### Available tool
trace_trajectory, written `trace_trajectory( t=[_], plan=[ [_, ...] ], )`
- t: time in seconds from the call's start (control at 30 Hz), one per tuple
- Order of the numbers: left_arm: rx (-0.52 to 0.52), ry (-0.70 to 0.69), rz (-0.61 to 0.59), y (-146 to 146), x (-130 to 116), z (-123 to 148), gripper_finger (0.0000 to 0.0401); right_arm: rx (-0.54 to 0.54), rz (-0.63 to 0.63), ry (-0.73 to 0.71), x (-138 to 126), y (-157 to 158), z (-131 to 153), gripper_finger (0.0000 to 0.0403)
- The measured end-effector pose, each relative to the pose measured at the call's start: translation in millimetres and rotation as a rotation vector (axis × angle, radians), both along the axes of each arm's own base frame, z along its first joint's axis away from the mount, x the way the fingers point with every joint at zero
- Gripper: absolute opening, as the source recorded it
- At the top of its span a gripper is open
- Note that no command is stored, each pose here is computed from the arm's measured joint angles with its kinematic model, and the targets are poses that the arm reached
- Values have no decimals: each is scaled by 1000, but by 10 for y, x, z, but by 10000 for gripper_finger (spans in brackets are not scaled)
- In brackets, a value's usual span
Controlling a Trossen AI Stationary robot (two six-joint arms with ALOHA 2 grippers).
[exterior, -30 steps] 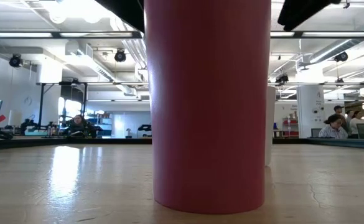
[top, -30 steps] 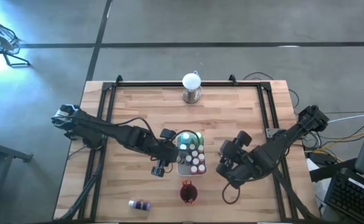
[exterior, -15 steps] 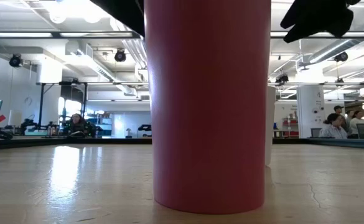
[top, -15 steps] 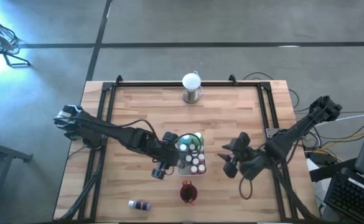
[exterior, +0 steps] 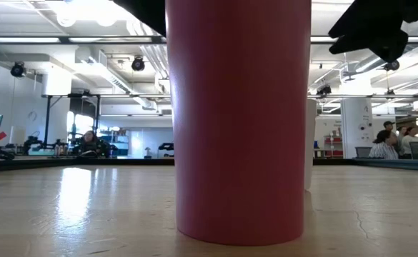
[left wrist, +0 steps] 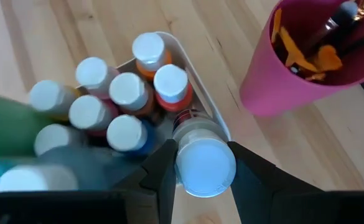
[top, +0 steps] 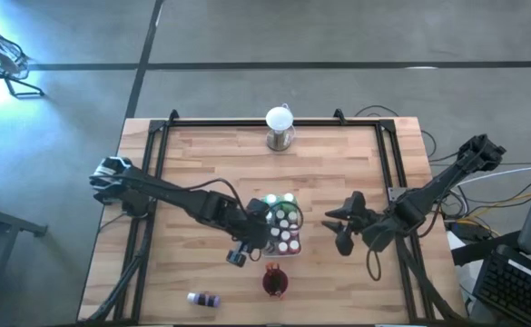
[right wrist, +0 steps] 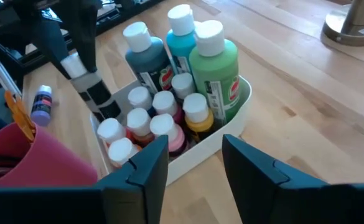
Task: Pick & Place Paint Supplies
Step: Put the gray paint bottle into the white bin
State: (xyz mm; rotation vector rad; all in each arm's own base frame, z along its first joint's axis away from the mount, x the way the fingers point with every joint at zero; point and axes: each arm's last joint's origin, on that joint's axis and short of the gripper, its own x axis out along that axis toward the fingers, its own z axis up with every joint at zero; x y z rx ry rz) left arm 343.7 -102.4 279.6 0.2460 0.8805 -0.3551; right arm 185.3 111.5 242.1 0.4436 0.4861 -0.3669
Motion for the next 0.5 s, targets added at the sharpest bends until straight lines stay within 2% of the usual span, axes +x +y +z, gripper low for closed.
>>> trace_trajectory(
  t=[0.5],
  plan=[
    [50, 88, -46, -68, 318, -199, 126, -26, 13, 15, 2, 3, -26, 95]
  ],
)
